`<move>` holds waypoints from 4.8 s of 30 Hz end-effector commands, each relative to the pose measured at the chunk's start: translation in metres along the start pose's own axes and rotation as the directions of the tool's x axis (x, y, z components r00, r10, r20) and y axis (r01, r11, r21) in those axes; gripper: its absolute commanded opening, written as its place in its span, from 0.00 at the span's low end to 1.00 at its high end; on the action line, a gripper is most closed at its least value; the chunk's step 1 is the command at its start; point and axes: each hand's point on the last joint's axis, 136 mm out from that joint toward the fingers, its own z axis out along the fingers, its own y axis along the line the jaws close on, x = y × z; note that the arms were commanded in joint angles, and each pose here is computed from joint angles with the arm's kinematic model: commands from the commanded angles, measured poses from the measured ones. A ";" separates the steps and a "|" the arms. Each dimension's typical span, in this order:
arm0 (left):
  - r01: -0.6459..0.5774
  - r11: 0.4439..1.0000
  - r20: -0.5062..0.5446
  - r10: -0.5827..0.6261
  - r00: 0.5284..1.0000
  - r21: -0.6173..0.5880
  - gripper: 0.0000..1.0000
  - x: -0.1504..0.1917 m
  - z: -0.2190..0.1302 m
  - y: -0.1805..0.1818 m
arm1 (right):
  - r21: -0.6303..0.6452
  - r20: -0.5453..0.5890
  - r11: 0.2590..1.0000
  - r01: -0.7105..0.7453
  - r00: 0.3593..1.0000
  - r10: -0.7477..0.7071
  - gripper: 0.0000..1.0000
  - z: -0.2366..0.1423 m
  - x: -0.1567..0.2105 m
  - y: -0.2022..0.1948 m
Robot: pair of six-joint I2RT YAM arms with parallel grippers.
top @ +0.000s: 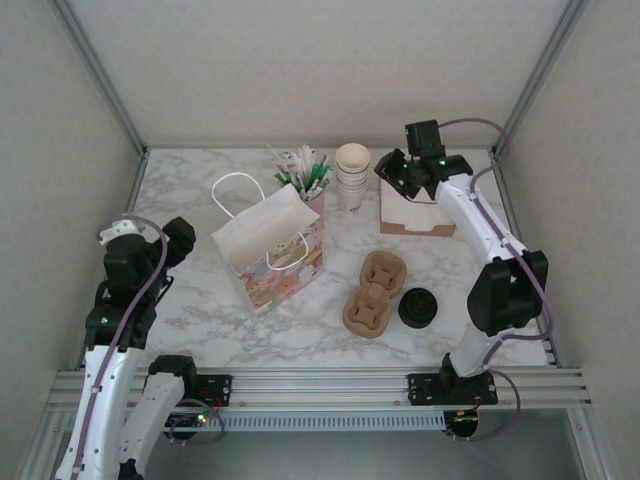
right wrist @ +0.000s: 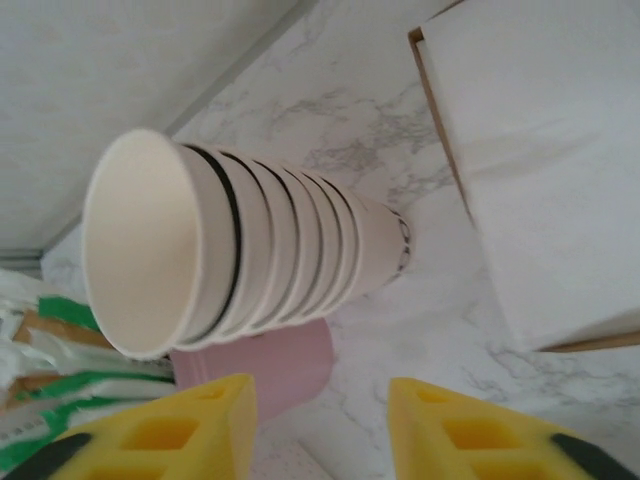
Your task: Pack the takeout coffee
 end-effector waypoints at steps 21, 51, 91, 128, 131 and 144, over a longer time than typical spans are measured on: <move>0.024 0.999 -0.009 -0.024 1.000 -0.029 0.92 0.001 0.004 0.005 | -0.016 0.027 1.000 -0.007 1.000 0.007 0.32 0.044 -0.017 0.041; 0.029 0.999 -0.008 -0.029 1.000 -0.034 0.93 0.002 0.005 0.006 | 0.026 0.005 0.999 0.043 0.999 -0.044 0.05 0.045 -0.017 0.039; 0.012 0.995 0.014 -0.010 1.000 -0.095 0.95 -0.001 0.006 0.017 | -0.276 0.042 0.912 0.304 0.952 -0.305 0.00 -0.201 0.134 -0.002; 0.231 0.971 -0.318 -0.199 0.927 0.066 0.66 0.071 -0.063 -0.008 | -0.150 -0.086 0.865 0.480 0.865 -0.495 0.00 -0.072 0.276 -0.002; 0.239 0.971 -0.330 -0.220 0.918 0.020 0.64 0.081 -0.070 0.008 | -0.148 -0.073 0.868 0.473 0.870 -0.487 0.00 -0.066 0.274 0.007; 0.263 0.962 -0.556 -0.258 0.790 -0.073 0.55 0.154 -0.063 0.028 | -0.147 -0.097 0.884 0.444 0.883 -0.460 0.00 -0.037 0.276 0.032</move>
